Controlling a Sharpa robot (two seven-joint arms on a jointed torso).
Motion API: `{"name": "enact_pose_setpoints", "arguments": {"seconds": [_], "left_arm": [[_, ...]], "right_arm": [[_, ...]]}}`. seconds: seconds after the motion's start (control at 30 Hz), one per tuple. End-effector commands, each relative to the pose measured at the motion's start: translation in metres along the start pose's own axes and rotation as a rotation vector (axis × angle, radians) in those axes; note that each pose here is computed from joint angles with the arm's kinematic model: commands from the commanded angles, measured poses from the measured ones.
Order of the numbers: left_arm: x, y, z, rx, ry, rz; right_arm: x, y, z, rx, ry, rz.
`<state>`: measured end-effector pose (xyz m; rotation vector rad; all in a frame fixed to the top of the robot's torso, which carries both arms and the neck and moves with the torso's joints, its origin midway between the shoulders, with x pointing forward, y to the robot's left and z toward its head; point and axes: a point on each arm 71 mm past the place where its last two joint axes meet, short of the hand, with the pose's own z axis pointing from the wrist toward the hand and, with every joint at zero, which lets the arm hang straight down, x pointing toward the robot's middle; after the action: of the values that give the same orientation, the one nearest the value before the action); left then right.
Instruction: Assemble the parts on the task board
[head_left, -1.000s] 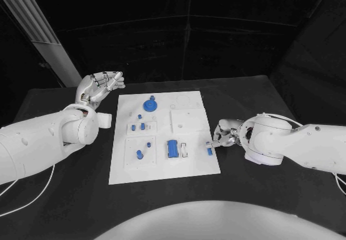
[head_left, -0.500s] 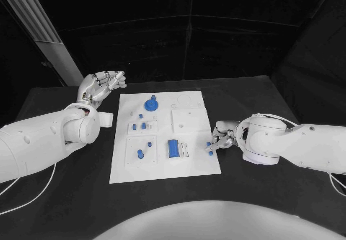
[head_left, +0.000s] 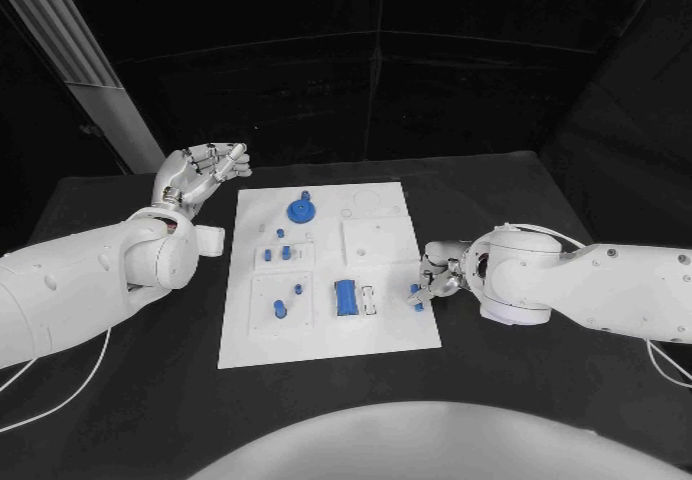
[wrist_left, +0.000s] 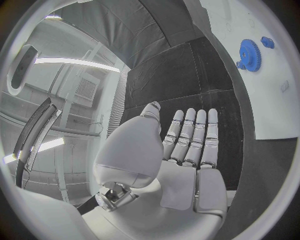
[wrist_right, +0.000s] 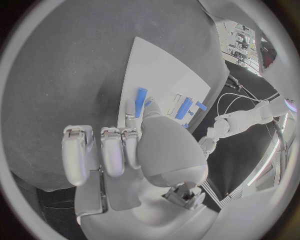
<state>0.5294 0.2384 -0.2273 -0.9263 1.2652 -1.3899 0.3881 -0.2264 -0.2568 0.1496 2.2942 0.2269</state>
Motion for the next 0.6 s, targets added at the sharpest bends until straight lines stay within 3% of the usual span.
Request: {"name": "enact_pose_setpoints", "arguments": {"seconds": [0.03,0.6], "left_arm": [[0.0019,-0.0100,-0.0003,0.129,0.013,-0.011],[0.0005,-0.0102,-0.0013,0.129,0.011,-0.010]], "right_arm": [[0.0088,-0.0041,0.0022,0.056,0.058,-0.050],[0.0103,0.0022,0.0045,0.048,0.059,-0.099]]}}
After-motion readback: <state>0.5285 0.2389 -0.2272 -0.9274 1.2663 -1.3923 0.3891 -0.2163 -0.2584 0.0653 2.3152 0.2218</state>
